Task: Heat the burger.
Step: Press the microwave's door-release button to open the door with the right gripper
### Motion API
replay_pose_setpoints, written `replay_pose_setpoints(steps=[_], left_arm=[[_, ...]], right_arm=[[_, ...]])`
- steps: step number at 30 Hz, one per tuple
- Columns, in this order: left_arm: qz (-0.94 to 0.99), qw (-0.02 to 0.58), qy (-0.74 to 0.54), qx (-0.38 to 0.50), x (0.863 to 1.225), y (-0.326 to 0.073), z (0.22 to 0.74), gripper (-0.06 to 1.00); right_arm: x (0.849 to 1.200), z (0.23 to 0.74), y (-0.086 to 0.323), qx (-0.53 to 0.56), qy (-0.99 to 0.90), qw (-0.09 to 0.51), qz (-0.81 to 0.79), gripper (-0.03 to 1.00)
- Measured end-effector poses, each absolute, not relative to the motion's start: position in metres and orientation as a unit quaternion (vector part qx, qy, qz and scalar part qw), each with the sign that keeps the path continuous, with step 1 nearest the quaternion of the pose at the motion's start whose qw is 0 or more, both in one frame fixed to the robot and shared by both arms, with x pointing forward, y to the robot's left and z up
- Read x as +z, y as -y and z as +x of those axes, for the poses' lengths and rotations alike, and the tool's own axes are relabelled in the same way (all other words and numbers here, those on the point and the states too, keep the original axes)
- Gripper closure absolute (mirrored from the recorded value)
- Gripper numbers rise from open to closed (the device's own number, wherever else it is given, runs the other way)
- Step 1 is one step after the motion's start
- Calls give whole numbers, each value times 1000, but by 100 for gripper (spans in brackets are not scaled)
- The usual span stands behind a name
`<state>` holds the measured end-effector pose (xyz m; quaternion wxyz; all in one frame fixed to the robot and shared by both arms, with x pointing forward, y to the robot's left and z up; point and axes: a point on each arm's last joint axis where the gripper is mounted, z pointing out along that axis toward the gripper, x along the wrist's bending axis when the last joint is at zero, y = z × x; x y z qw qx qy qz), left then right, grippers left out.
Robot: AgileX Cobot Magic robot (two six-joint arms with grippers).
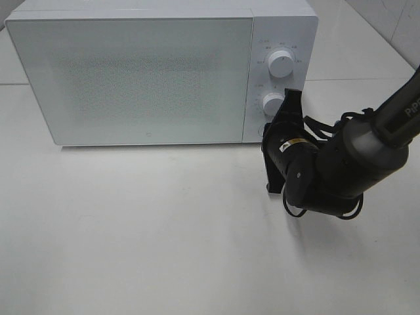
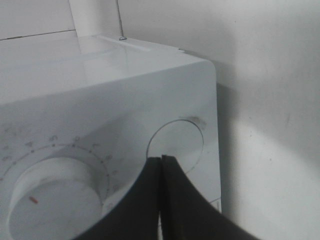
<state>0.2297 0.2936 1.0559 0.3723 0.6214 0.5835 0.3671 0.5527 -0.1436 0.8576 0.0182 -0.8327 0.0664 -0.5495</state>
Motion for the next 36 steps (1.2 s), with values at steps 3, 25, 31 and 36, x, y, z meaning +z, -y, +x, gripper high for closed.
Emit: replay_pose_setpoints(steps=[3,25,31,36], left_arm=[[622,372,-584,367,1056,-294,230,-3],[622,372,-584,367,1056,-294,230,-3],[622,372,-584,367,1056,-294,230,-3],[622,372,-584,367,1056,-294,230,-3]], right_arm=[[853,559,144,-548,-72,16,-833,96],[844,578,142,-536,-104,5,-838,96],[845,581,138,-549,-105,-4,-829,96],[845,583,137,-556,-101,-13,-825,96]])
